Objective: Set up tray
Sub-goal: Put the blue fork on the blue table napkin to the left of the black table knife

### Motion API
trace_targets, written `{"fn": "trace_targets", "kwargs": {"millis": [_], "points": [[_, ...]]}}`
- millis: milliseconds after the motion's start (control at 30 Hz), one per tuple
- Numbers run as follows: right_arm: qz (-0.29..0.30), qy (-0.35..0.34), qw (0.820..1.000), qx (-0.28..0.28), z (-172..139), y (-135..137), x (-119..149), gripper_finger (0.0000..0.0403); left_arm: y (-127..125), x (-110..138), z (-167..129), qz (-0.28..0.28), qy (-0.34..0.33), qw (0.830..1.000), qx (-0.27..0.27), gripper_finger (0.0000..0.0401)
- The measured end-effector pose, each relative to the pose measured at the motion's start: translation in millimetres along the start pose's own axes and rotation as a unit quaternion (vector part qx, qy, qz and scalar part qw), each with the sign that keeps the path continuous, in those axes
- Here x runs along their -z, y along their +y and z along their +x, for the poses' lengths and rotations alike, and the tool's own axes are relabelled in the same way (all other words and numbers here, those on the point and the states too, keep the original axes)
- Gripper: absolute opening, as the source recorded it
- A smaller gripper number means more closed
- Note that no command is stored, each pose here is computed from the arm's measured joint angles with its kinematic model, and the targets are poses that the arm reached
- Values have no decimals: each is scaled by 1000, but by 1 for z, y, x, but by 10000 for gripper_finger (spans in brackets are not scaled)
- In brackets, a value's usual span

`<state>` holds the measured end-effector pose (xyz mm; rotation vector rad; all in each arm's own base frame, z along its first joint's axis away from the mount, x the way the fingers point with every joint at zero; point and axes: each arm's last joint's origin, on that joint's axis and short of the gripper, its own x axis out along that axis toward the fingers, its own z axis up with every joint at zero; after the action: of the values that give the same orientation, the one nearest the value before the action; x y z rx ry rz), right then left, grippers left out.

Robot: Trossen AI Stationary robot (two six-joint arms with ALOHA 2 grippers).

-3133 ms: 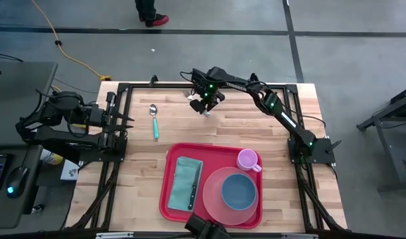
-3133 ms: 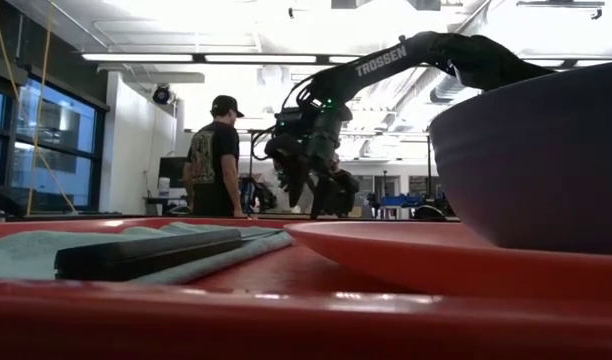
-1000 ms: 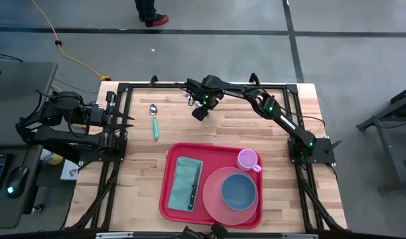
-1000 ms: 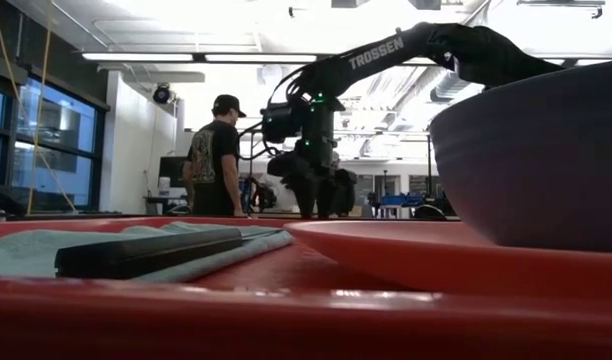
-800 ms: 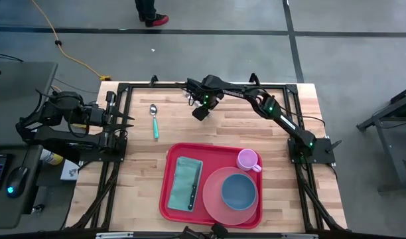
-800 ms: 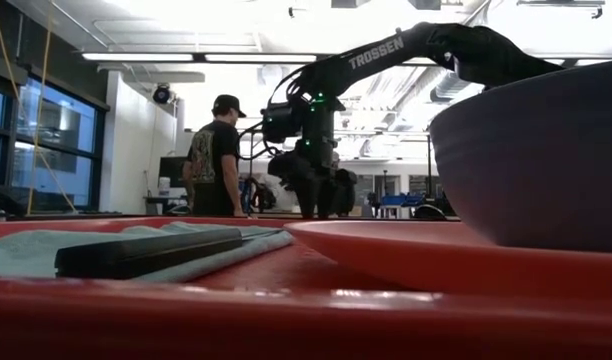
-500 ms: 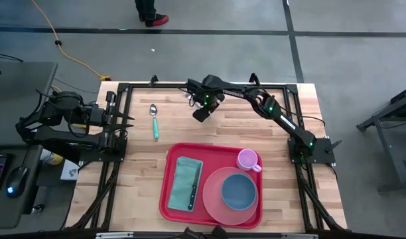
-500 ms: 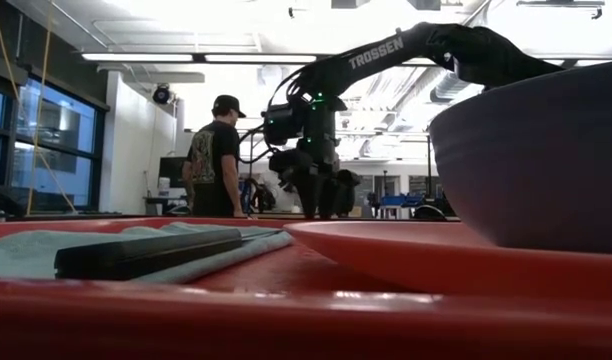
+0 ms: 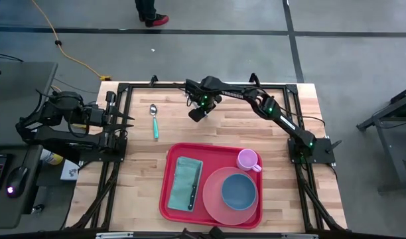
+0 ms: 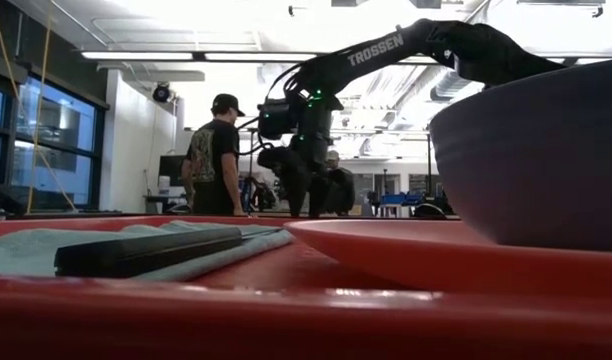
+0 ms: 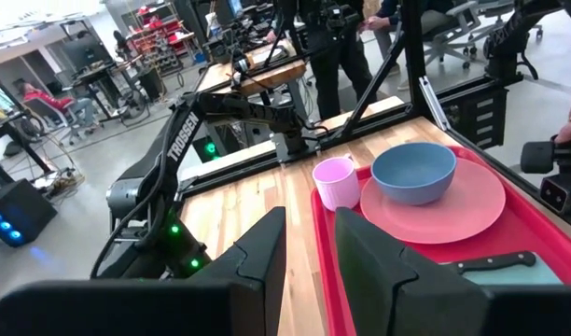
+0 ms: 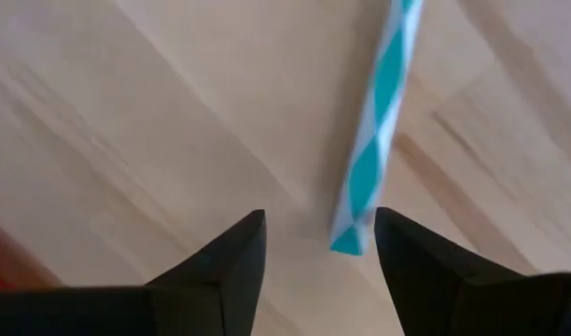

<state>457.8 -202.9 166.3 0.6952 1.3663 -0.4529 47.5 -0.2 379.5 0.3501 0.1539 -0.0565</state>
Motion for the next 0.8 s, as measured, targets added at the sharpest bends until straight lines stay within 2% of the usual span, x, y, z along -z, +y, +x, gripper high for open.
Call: {"fn": "trace_targets", "kwargs": {"millis": [200,433,800], "points": [[22,-9,999,28,0,-2,0,173,0,0,0,0,-1,1000,4,127],[25,-9,999,29,-1,-3,-1,171,0,0,0,2,-3,1000,7,127],[13,-1,1000,19,-1,-3,0,80,0,0,0,3,-2,1000,6,127]]}}
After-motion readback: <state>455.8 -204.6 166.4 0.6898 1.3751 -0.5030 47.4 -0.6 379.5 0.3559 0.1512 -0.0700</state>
